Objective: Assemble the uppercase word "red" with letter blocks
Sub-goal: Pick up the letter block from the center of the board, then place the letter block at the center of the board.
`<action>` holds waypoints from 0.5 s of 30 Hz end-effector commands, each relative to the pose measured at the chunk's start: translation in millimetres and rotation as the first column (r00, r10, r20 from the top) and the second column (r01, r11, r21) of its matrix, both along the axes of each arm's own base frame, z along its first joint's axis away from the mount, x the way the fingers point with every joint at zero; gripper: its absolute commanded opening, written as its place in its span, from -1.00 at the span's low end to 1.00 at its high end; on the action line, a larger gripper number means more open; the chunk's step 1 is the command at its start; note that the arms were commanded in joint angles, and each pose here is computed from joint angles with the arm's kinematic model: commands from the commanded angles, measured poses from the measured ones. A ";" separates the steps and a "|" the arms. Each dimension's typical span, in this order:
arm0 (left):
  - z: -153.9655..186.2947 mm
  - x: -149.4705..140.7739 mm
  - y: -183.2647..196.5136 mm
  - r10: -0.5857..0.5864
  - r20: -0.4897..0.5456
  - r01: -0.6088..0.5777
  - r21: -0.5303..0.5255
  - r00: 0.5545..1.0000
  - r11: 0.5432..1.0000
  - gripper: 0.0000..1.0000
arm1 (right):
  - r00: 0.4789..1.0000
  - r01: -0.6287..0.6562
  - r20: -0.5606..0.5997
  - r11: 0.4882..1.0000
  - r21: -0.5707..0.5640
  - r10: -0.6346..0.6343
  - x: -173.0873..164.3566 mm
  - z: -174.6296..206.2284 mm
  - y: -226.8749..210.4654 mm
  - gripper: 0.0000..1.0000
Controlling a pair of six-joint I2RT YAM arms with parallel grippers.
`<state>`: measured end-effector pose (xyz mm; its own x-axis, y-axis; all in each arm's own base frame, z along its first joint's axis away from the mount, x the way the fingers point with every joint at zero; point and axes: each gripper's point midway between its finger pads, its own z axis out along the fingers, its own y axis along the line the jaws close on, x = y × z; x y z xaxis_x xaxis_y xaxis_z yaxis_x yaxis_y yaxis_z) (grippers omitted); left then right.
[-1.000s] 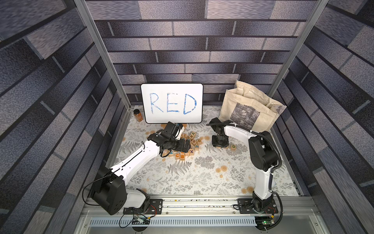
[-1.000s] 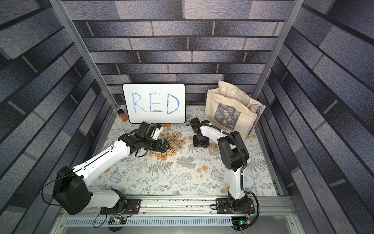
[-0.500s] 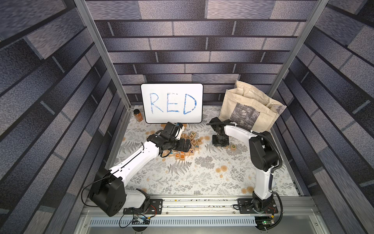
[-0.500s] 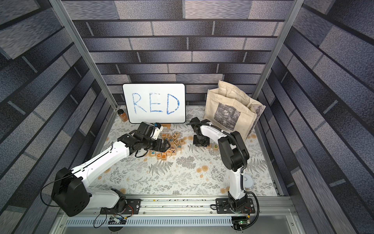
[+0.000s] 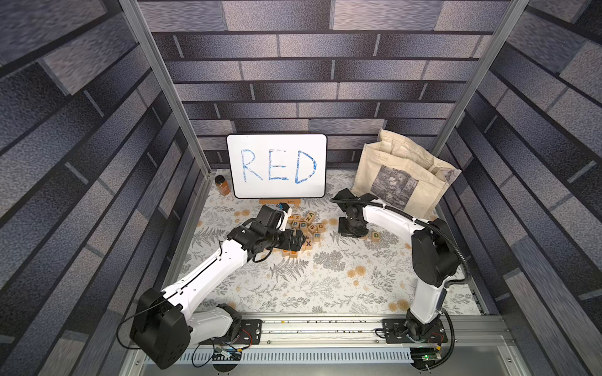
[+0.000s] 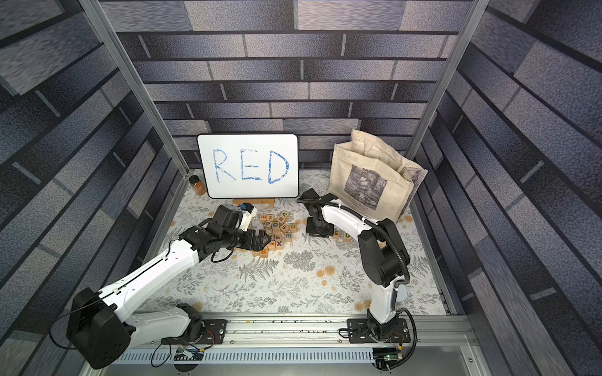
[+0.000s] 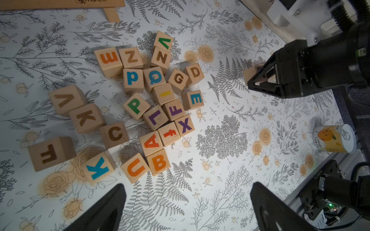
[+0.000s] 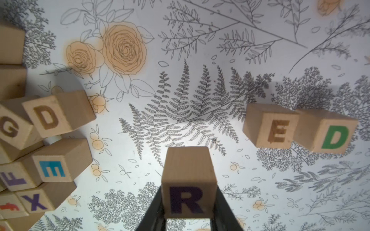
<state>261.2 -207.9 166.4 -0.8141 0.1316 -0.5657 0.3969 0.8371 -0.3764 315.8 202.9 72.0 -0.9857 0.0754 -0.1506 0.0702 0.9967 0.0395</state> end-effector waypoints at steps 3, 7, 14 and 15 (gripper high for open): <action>-2.5 -17.1 5.0 0.018 -0.009 -0.018 0.014 1.000 1.000 1.00 | 0.999 0.033 -0.013 0.999 0.014 -0.033 -25.4 7.0 3.5 -0.69; -3.2 -28.0 6.3 0.017 -0.003 -0.017 0.024 1.000 1.000 1.00 | 0.999 0.036 -0.009 0.999 0.025 -0.036 -39.8 8.0 9.4 -0.69; -3.9 -48.0 8.0 0.010 0.006 -0.010 0.025 1.000 1.000 1.00 | 1.000 0.019 0.001 0.999 0.036 -0.019 -61.2 11.2 22.5 -0.69; -4.3 -50.5 8.3 0.010 0.007 -0.010 0.026 1.000 1.000 1.00 | 1.000 0.016 0.001 0.999 0.037 -0.016 -64.2 11.1 24.3 -0.69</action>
